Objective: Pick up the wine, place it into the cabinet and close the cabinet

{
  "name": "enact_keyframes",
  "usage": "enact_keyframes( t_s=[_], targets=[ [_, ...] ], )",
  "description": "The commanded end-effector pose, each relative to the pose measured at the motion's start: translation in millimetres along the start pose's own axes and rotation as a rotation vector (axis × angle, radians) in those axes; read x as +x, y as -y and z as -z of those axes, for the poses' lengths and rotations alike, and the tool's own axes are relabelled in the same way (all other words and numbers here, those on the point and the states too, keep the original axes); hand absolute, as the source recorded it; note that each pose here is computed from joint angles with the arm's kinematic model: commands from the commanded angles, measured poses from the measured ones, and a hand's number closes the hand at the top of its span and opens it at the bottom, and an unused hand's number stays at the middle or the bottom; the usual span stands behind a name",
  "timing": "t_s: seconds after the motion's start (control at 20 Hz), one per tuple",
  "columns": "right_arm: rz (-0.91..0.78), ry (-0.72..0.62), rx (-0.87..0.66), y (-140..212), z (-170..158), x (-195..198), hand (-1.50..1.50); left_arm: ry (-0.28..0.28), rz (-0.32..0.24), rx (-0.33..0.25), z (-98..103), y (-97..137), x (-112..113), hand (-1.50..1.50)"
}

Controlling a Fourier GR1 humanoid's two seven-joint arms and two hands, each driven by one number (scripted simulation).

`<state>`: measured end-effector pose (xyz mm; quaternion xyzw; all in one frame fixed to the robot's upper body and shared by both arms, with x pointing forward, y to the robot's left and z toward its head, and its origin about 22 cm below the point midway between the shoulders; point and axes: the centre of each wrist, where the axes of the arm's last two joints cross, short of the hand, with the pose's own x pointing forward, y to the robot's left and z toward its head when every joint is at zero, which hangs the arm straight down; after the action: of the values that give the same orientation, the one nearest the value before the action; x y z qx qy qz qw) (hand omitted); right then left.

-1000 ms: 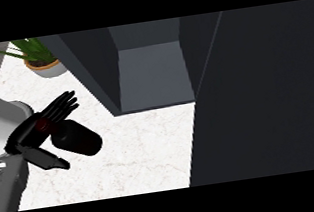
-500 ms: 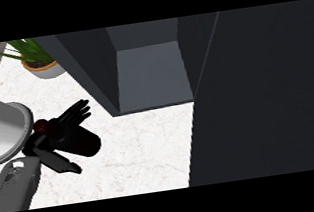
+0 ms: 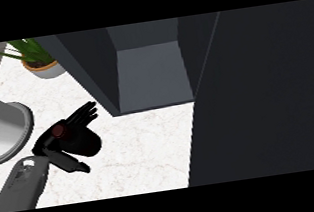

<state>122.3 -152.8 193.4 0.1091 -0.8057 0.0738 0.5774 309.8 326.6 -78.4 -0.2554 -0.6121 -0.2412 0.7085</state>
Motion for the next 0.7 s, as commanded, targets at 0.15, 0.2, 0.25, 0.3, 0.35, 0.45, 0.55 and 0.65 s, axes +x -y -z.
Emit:
enact_keyframes(
  t_s=[0.15,0.2,0.25,0.3,0.35,0.45,0.55,0.65],
  targets=[
    [0.009,0.063,-0.001,0,-19,20,-1.5,0.146,-0.152,-0.1,4,3,-8,1.5],
    [-0.005,0.053,0.011,5,-19,21,-1.5,0.133,-0.163,-0.116,6,9,-15,1.5],
    [-0.006,0.063,-0.004,1,-19,17,-1.5,0.153,-0.161,-0.107,1,-1,-7,1.5],
    [-0.01,0.064,-0.005,5,-20,24,-1.5,0.138,-0.174,-0.118,7,4,-10,1.5],
    [-0.007,0.073,-0.008,6,-20,23,-1.5,0.176,-0.146,-0.109,1,-2,-4,1.5],
    [0.0,0.059,-0.011,2,-16,15,-1.5,0.194,-0.112,-0.109,9,4,-5,1.5],
    [-0.003,0.055,-0.02,5,-19,19,-1.5,0.234,-0.119,-0.09,0,2,-7,1.5],
    [0.018,0.059,0.009,6,-30,30,-1.5,0.224,-0.083,-0.107,2,7,-9,1.5]
  ],
)
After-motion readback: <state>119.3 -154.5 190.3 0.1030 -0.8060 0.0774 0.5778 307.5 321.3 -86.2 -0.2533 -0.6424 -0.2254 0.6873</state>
